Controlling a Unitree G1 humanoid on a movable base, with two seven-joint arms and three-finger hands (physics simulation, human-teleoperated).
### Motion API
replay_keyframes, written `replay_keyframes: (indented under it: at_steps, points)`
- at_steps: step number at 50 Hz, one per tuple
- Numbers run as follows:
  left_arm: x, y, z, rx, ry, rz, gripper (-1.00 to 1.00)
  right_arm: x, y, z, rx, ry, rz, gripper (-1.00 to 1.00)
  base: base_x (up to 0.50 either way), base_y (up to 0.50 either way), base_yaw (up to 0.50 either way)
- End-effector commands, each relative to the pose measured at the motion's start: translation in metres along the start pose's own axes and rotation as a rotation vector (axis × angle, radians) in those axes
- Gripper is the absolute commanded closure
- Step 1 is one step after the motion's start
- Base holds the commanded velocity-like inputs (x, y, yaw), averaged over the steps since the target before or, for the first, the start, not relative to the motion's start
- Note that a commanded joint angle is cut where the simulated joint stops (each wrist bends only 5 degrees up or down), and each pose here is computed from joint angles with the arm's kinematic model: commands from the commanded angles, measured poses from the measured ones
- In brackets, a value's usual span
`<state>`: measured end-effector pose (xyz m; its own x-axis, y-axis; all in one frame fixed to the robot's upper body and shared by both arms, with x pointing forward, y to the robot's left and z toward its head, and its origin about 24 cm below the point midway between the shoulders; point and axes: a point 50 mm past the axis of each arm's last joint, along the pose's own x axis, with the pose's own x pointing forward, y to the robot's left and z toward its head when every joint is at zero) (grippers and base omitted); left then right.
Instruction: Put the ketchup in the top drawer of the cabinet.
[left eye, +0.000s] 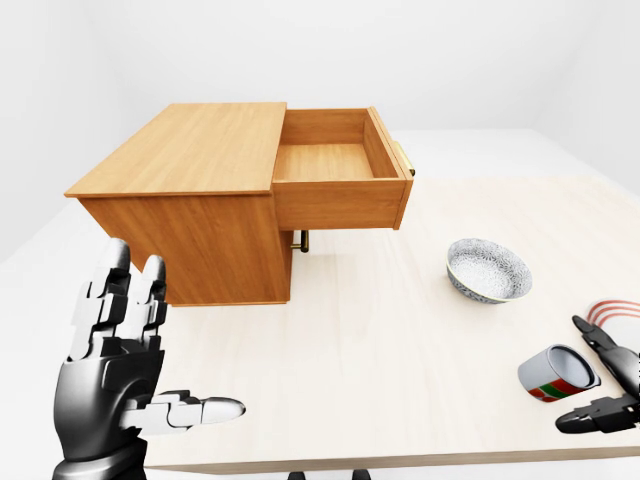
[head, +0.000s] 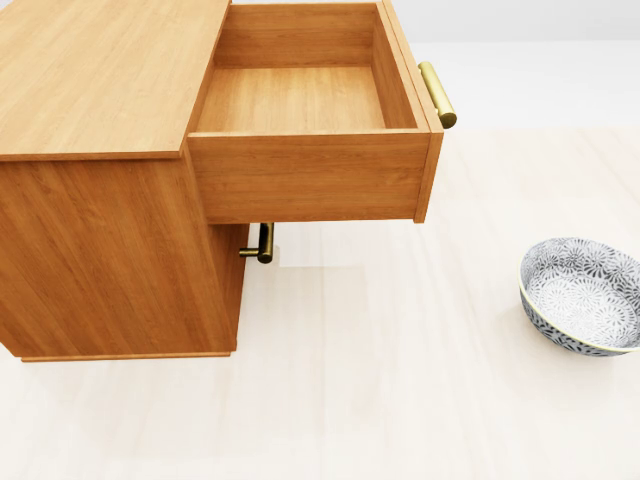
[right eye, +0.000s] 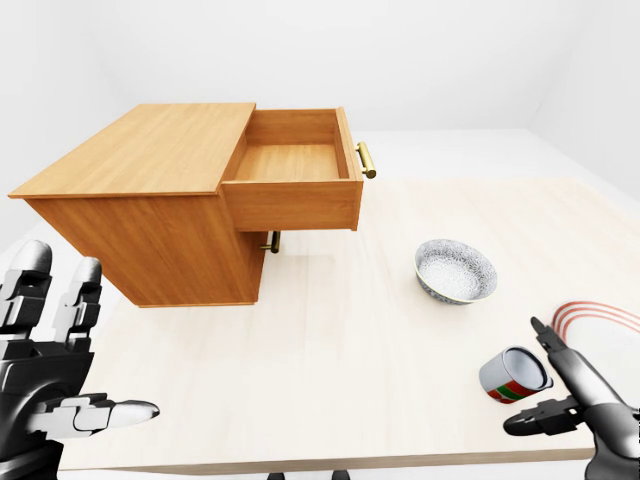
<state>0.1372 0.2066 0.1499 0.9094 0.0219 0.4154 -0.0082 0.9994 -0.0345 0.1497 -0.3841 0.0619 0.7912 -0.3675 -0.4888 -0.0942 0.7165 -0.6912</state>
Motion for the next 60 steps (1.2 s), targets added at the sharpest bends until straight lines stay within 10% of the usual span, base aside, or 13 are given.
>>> replay_keyframes:
  at_steps: [1,18,20,21,43,60]
  points:
    - [0.000,0.000,0.000,0.001,-0.001,0.000,-1.00,0.004,0.005,-0.005,0.013,0.019,0.034,-1.00,0.00,0.00,0.00]
    - [0.000,-0.001,-0.002,-0.001,0.012,-0.002,-1.00,0.009,0.014,-0.011,0.036,0.036,0.081,-1.00,0.00,0.00,0.00]
    - [0.000,-0.001,-0.002,0.000,0.009,-0.001,-1.00,0.010,0.013,-0.013,0.050,0.036,0.083,-0.06,0.00,0.00,0.00]
    - [0.000,-0.001,-0.002,0.000,0.011,0.000,-1.00,0.007,0.012,-0.010,0.037,0.027,0.072,1.00,0.00,0.00,0.00]
    - [0.001,-0.001,-0.002,0.003,0.011,0.002,-1.00,-0.002,0.007,0.010,-0.041,-0.026,0.006,1.00,0.00,0.00,0.00]
    - [0.000,-0.001,-0.001,0.001,0.008,0.001,-1.00,-0.063,-0.022,0.095,-0.290,-0.272,-0.355,1.00,0.00,0.00,0.00]
